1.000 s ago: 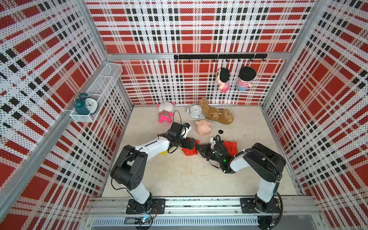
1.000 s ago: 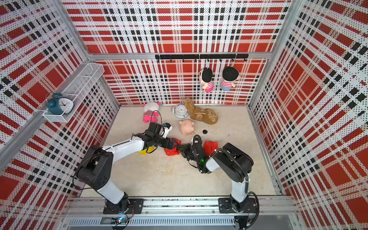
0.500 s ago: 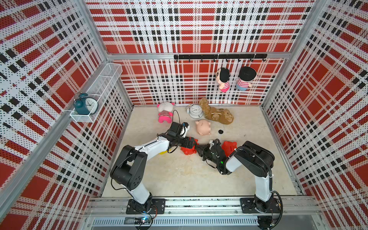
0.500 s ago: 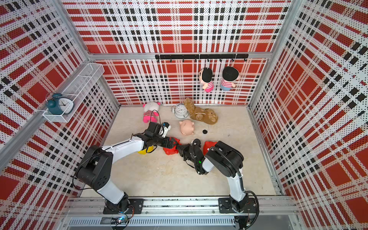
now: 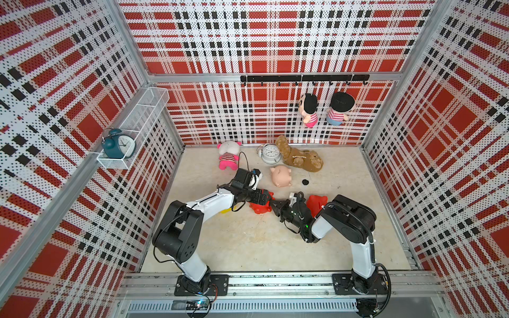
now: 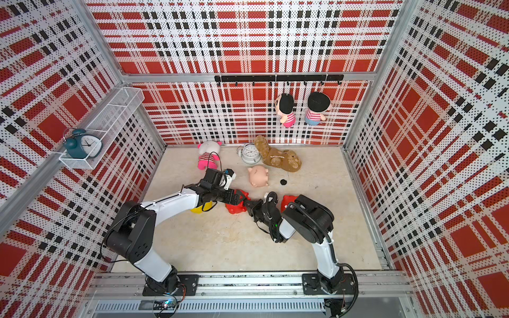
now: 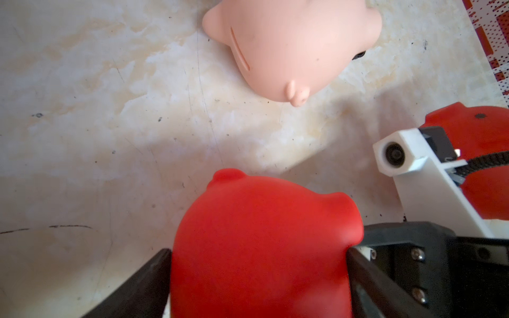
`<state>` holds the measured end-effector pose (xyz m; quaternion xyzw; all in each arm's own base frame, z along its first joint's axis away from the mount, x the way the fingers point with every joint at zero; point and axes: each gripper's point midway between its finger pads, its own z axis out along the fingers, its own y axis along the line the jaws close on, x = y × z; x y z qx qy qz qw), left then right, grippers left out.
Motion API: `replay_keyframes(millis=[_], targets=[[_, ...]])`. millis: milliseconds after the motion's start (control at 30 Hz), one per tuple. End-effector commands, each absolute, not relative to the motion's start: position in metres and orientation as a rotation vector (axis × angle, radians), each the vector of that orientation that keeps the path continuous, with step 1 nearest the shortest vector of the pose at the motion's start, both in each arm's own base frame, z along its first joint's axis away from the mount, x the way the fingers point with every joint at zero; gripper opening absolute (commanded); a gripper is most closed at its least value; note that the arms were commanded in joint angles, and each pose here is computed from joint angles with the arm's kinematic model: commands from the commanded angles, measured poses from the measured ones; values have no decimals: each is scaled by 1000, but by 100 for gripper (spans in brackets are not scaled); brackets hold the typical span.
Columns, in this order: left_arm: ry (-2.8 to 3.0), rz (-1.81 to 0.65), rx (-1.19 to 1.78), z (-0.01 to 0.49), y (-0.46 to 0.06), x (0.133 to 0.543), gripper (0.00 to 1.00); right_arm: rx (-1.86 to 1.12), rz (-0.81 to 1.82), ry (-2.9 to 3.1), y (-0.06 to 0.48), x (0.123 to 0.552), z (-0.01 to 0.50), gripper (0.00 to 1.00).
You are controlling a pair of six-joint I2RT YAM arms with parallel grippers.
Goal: Open piggy banks
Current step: Open the lid on the piggy bank.
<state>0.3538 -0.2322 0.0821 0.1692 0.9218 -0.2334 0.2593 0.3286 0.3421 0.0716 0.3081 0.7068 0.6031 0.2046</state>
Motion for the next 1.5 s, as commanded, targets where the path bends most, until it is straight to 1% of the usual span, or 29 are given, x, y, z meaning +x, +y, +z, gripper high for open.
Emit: replay_keyframes(millis=[0,233,800,1133,1467], targets=[[2737,-718,533,34,-232,296,94,735,1675,1924,342,331,93,0],[2735,-714,523,34,-230,298,94,731,1618,1933,332,332,92,0],[2741,-711,514,33,-229,300,94,564,1435,2034,326,328,84,0],[2747,-706,506,31,-227,300,94,562,1414,2052,319,323,79,0],[2748,-675,478,31,-222,304,94,533,1390,2038,311,319,88,0]])
